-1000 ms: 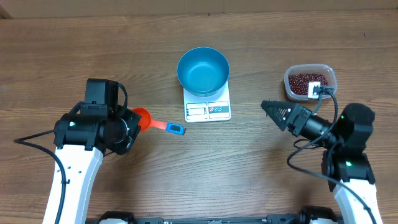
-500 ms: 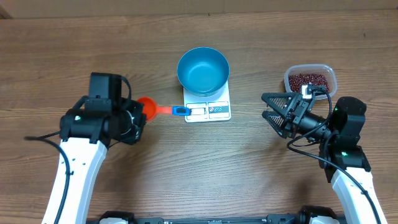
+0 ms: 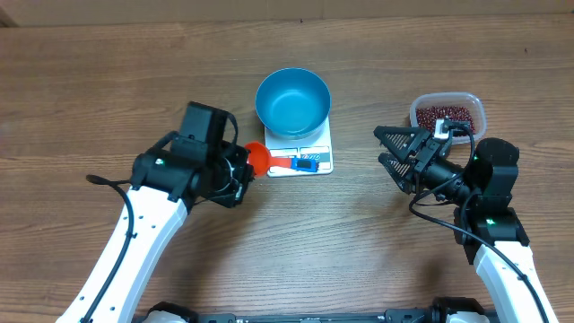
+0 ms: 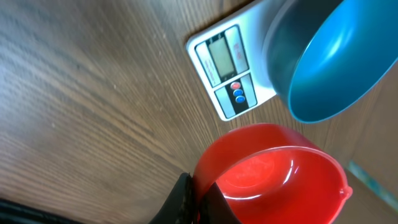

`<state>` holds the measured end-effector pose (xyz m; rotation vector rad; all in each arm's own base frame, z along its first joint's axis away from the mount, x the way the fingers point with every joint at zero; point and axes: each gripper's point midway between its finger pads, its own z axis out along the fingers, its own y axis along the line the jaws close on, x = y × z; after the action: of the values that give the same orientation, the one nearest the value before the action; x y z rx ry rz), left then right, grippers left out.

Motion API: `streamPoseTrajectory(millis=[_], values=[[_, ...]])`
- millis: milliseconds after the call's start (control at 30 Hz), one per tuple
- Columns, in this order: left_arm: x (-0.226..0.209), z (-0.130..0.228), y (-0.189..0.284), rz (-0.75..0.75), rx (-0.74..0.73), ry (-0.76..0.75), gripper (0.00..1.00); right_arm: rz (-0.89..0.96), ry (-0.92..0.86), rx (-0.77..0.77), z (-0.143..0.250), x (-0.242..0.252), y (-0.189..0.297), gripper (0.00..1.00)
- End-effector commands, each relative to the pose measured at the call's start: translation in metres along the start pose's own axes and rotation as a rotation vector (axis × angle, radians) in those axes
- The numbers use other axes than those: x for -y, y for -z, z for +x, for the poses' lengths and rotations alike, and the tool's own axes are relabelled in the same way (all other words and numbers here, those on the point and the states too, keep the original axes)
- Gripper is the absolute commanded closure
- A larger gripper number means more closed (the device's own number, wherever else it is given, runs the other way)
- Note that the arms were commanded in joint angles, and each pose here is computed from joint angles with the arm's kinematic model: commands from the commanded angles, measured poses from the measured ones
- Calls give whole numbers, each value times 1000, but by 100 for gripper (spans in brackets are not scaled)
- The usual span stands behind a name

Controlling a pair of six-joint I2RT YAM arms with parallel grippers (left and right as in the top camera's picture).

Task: Scoop item into bowl and weigh 150g on scale
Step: 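Move the right gripper to the cup's blue handle and grasp it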

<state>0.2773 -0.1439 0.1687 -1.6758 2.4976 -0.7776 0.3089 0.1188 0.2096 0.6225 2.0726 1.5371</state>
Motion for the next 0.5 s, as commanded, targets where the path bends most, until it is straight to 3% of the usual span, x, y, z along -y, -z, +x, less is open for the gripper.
streamPoseTrajectory(millis=[0, 467], values=[[0, 4, -4, -4, 20, 100, 96, -6, 12, 37, -8, -11, 0, 0], [8, 22, -9, 26, 12, 113, 96, -60, 240, -187, 66, -31, -32, 0]])
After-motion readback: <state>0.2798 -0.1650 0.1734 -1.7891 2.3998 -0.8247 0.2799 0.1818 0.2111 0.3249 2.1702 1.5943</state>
